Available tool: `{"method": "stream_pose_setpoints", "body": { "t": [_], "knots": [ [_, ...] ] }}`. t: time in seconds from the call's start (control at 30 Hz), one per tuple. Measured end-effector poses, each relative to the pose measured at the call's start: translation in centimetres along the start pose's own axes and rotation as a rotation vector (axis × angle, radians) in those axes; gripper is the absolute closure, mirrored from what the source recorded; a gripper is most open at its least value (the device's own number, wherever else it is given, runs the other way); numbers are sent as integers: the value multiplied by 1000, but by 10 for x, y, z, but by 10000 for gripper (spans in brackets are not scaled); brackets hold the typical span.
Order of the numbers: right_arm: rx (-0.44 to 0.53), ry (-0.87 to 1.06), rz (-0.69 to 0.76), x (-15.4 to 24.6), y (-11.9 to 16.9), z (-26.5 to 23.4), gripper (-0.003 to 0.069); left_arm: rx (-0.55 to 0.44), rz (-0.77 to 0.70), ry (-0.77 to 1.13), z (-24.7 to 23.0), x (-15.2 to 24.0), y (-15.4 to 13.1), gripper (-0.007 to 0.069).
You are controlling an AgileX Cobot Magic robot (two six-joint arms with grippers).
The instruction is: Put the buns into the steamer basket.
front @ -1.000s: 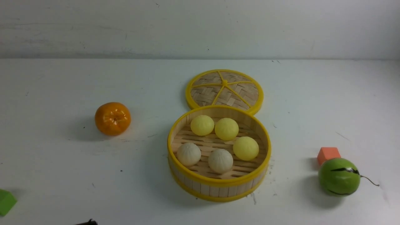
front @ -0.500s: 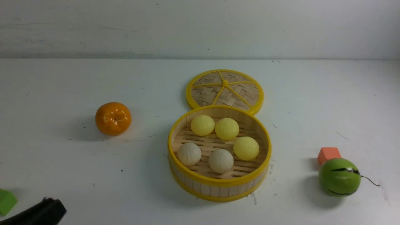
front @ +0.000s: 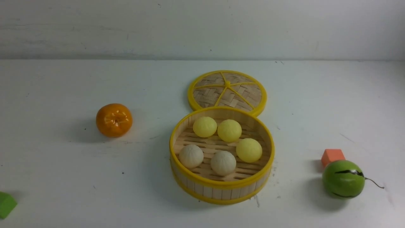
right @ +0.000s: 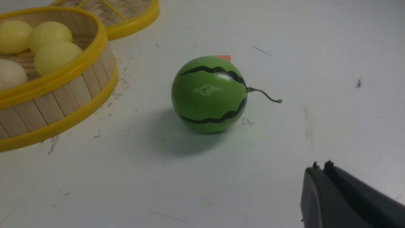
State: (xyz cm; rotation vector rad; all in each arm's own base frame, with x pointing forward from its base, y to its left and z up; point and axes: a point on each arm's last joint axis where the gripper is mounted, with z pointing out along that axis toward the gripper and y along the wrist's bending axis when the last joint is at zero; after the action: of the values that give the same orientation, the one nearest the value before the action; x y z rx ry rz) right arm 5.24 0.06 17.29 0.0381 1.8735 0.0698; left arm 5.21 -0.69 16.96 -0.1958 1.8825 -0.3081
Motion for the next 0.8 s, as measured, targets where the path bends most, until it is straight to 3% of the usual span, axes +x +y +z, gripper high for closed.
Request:
{"method": "stream_pose_setpoints", "body": {
  "t": [0.8],
  "knots": [
    [0,0,0,0,0,0,627,2,-4,-8,0,-1,0,638]
  ]
}}
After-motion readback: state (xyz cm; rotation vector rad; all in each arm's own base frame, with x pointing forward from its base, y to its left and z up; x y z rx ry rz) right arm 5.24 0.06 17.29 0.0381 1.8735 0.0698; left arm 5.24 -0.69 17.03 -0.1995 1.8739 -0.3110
